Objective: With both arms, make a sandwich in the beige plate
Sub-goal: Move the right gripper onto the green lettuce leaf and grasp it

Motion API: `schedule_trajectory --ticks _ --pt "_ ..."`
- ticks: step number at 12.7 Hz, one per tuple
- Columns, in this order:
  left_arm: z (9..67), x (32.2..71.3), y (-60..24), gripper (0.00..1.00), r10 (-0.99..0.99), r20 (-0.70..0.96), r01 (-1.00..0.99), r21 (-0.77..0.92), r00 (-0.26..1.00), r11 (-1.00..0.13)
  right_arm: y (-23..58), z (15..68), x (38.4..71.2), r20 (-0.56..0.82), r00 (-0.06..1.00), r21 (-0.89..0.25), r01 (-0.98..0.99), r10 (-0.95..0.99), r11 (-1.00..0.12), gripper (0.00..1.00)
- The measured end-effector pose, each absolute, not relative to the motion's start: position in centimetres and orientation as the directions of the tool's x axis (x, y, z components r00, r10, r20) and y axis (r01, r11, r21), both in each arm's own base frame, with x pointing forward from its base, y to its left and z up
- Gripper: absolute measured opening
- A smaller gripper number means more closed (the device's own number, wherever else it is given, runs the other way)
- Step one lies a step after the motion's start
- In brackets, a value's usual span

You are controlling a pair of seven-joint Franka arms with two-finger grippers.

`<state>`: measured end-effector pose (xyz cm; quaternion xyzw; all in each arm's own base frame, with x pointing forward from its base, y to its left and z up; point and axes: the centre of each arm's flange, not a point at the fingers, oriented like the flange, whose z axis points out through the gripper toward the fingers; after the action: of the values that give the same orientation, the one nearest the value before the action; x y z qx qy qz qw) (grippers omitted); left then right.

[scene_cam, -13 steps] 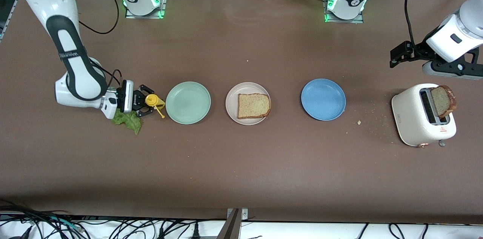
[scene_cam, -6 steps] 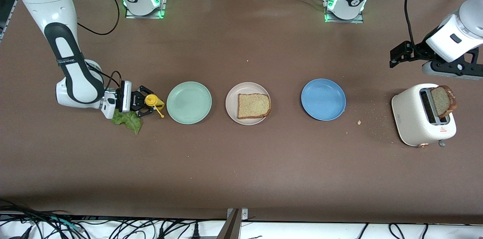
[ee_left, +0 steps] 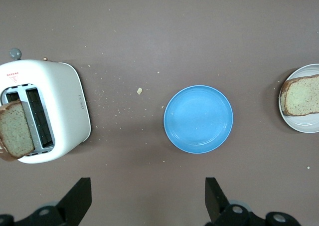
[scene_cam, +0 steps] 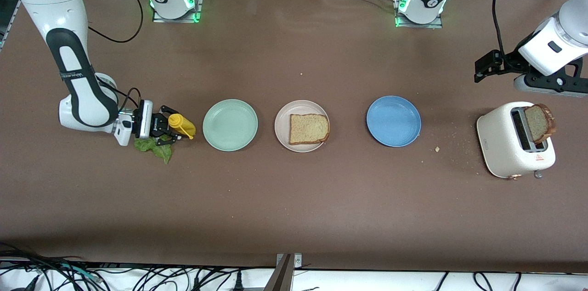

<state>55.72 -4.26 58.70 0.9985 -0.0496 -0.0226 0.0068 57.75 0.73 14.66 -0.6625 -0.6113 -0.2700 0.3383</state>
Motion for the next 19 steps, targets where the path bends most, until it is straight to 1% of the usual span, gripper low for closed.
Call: schedule_trajectory --ticks 3,4,7,10,14,16,19 --pt "58.7 55.7 -4.3 1.00 -0.099 -0.044 -0.099 0.016 0.994 -0.995 0.4 15.2 58.4 0.767 0.092 -0.102 0.995 0.635 -0.022 0.97" --pt "58.7 55.7 -4.3 1.00 -0.099 -0.044 -0.099 0.016 0.994 -0.995 0.1 15.3 58.5 0.759 0.083 -0.097 0.995 0.645 -0.014 1.00" --pt "58.7 55.7 -4.3 1.00 -0.099 -0.044 -0.099 0.016 0.994 -0.995 -1.8 16.3 59.5 0.707 0.031 -0.073 0.997 0.707 0.029 1.00" --pt "58.7 55.7 -4.3 1.00 -0.100 -0.044 -0.100 0.016 0.994 -0.995 -4.5 18.1 61.0 0.602 -0.018 -0.061 0.996 0.798 0.068 1.00" --pt "58.7 55.7 -4.3 1.00 -0.101 -0.044 -0.100 0.016 0.994 -0.995 -6.6 19.6 62.3 0.442 -0.051 -0.019 0.998 0.896 0.067 1.00" --pt "58.7 55.7 -4.3 1.00 -0.101 -0.044 -0.100 0.016 0.994 -0.995 -7.0 19.4 62.4 0.405 -0.052 0.003 0.998 0.913 0.056 1.00" --pt "58.7 55.7 -4.3 1.00 -0.101 -0.044 -0.100 0.016 0.994 -0.995 -7.1 18.0 61.7 0.379 -0.039 0.009 0.999 0.925 0.038 1.00"
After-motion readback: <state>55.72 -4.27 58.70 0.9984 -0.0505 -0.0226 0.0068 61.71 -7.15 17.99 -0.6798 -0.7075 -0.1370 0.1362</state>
